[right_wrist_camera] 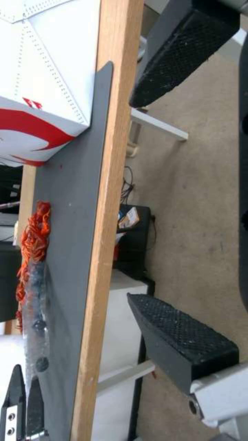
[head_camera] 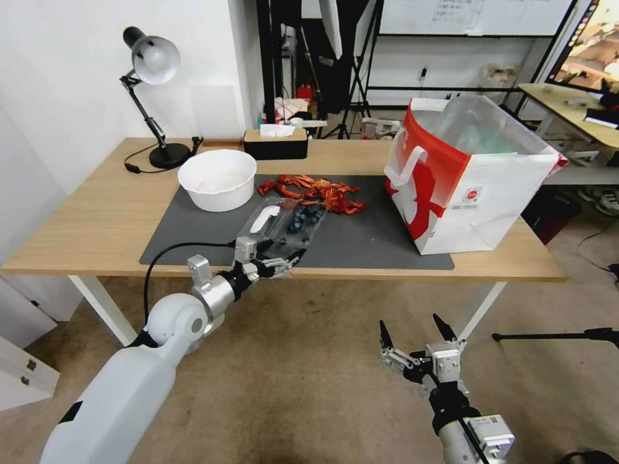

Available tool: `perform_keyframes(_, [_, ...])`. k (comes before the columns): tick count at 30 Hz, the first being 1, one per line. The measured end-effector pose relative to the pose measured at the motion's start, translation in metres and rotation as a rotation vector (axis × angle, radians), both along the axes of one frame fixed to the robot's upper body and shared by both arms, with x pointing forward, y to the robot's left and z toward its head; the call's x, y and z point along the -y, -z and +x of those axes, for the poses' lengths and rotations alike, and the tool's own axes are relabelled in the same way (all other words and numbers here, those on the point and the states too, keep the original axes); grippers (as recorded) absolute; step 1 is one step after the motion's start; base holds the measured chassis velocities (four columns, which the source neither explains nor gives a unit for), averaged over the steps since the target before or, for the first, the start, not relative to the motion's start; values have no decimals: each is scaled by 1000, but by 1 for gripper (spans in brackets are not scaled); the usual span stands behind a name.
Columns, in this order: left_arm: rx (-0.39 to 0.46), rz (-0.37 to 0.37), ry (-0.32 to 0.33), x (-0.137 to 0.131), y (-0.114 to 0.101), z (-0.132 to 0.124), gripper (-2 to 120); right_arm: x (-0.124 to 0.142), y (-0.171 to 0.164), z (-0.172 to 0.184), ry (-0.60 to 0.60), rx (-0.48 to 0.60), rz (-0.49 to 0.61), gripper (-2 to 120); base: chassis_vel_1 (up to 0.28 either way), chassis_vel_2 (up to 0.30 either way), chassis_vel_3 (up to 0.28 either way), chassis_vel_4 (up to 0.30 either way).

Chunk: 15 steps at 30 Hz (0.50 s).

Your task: Close the takeout container lid, then place the container into the takeout bag.

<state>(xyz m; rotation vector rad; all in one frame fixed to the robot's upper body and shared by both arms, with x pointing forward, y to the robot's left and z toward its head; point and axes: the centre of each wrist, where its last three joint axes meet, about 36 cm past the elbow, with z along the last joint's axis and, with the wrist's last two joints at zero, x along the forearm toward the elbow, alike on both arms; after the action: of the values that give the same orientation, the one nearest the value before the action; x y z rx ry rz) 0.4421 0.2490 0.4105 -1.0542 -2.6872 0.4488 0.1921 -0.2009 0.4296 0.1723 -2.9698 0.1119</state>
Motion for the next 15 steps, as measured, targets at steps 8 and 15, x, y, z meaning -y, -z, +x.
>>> perform_keyframes(8, [3,-8,13,9,0,-9,100,0,1,0,0,-1,-1,100,0,0,0,0])
perform_keyframes(15, [7,-16,26,17,-1,-15,100,0,1,-1,-1,-2,-4,100,0,0,0,0])
